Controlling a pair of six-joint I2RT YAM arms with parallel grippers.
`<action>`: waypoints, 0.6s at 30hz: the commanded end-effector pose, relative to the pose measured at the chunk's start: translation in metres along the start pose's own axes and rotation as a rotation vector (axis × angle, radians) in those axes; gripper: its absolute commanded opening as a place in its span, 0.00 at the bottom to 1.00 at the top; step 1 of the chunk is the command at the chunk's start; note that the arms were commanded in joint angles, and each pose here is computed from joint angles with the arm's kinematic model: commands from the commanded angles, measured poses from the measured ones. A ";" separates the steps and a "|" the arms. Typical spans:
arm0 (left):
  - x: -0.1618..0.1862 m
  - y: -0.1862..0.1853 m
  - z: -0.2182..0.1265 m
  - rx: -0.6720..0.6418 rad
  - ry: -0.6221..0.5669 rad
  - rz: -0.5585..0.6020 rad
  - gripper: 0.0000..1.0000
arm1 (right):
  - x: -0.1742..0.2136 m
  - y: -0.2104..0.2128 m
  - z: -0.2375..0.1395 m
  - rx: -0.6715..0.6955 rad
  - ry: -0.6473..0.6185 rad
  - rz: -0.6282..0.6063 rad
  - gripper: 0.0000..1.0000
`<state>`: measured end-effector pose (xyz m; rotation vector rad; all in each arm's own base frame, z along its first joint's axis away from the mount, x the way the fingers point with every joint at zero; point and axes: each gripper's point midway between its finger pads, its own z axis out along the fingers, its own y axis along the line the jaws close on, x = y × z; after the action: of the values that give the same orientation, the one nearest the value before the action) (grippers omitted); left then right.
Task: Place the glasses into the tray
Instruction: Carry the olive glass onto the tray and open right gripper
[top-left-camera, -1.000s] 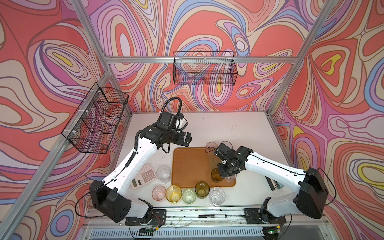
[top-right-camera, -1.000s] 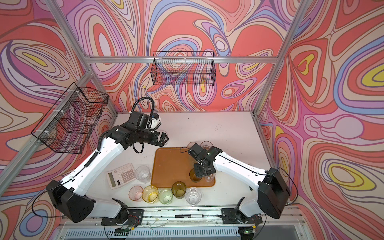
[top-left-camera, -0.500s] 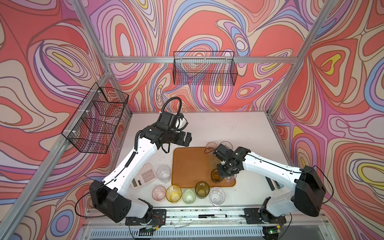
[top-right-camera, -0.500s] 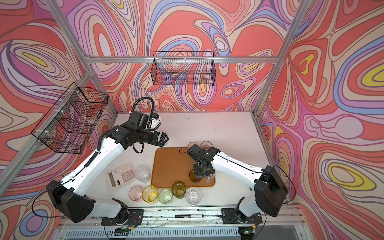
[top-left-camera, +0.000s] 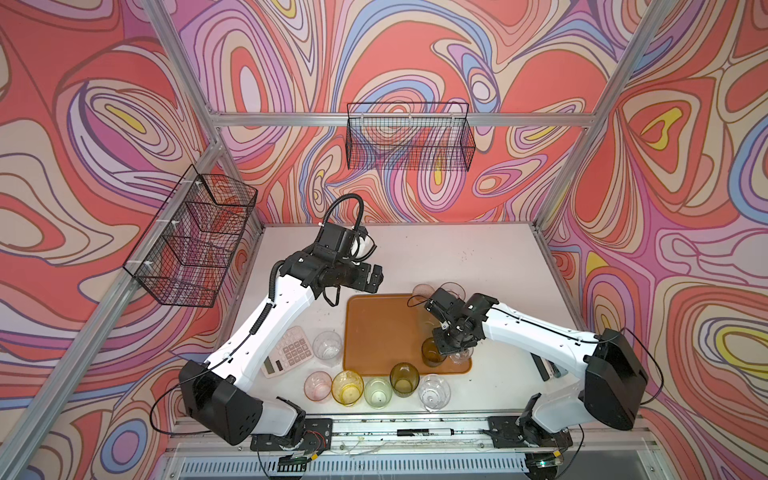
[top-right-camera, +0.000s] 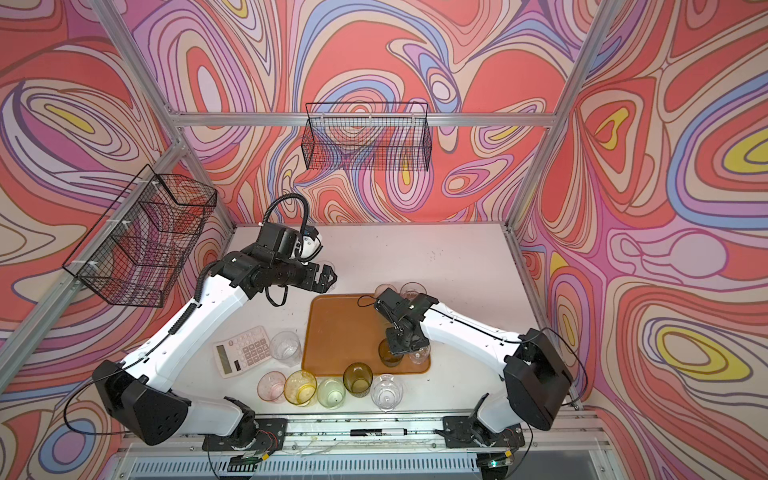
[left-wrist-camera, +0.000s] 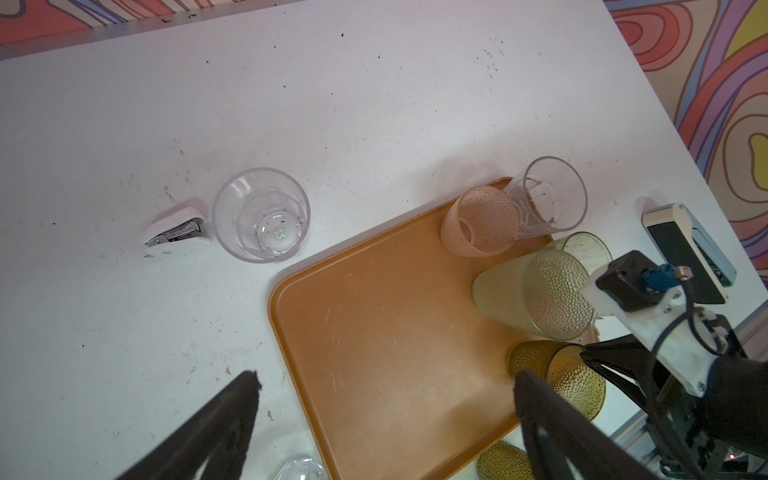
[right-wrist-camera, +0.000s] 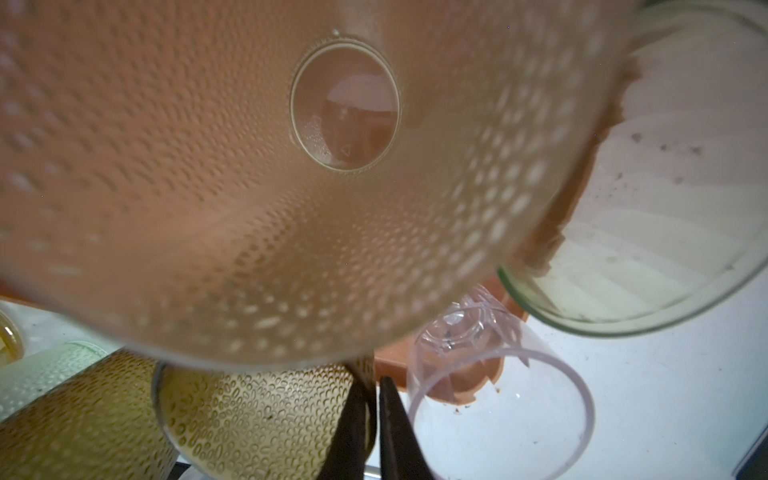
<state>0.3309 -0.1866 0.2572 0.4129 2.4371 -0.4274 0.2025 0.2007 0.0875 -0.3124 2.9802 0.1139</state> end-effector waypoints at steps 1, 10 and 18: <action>-0.001 0.003 -0.002 -0.011 -0.006 0.011 0.97 | -0.003 -0.003 -0.001 0.018 -0.013 0.000 0.11; 0.002 0.009 0.005 -0.040 0.025 -0.002 0.94 | -0.012 0.001 -0.015 -0.003 -0.058 -0.006 0.19; -0.001 0.017 0.012 -0.086 0.039 -0.023 0.88 | -0.023 0.005 -0.036 -0.038 -0.134 -0.022 0.34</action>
<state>0.3379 -0.1825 0.2443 0.3953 2.4749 -0.3710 0.2103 0.2047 0.1076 -0.3285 2.9155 0.1533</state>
